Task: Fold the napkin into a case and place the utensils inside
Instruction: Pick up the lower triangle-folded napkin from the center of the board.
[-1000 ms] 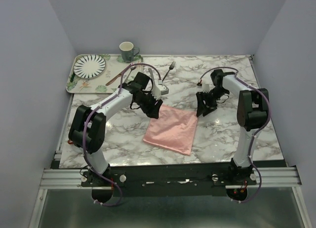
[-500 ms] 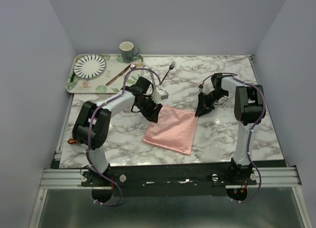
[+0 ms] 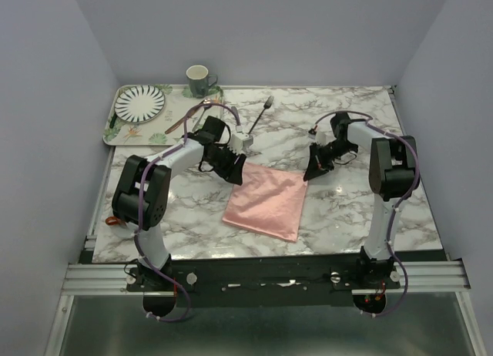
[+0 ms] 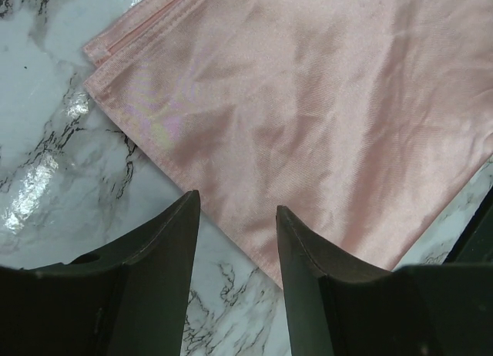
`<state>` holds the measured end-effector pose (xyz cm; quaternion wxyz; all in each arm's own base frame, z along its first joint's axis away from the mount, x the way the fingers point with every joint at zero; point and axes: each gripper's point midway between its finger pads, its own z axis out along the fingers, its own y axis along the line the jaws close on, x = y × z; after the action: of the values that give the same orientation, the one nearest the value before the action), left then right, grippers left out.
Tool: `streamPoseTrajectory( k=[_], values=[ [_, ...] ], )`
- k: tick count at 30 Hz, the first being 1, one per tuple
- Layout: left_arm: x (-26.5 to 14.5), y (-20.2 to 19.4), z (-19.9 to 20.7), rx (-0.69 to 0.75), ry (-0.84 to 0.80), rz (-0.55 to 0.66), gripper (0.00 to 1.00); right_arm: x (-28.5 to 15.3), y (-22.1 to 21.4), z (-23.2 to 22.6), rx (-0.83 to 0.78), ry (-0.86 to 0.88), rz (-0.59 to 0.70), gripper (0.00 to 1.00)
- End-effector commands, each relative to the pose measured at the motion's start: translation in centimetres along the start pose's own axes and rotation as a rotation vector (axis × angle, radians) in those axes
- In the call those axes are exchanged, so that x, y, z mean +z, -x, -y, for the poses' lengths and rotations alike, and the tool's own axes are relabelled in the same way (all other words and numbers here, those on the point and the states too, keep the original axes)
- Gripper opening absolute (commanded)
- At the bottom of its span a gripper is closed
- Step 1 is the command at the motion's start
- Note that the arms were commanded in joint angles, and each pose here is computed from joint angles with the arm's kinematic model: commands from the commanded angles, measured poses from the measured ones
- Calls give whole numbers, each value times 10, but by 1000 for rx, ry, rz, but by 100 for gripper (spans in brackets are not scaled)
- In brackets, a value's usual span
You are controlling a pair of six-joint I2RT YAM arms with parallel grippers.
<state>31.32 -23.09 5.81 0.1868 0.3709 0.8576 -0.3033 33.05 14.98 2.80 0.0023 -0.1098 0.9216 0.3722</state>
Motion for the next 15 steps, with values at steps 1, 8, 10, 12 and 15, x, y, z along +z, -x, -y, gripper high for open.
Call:
streamPoseTrajectory(
  k=[1, 8, 10, 12, 15],
  values=[
    [-9, 21, 2, -76, -19, 78, 54, -10, 8, -17, -240, -53, 66, 1],
    [-11, 17, -15, -218, 14, 84, 54, -8, 5, -23, -422, -148, 70, 1],
    [-9, 15, -19, -252, 17, 78, 55, -6, 4, -30, -491, -161, 68, 1],
    [-7, 14, -22, -299, 19, 75, 54, -3, 2, -30, -538, -186, 58, 1],
    [-6, 13, -27, -337, 23, 76, 53, -1, -2, -40, -643, -204, 51, 1]
  ],
)
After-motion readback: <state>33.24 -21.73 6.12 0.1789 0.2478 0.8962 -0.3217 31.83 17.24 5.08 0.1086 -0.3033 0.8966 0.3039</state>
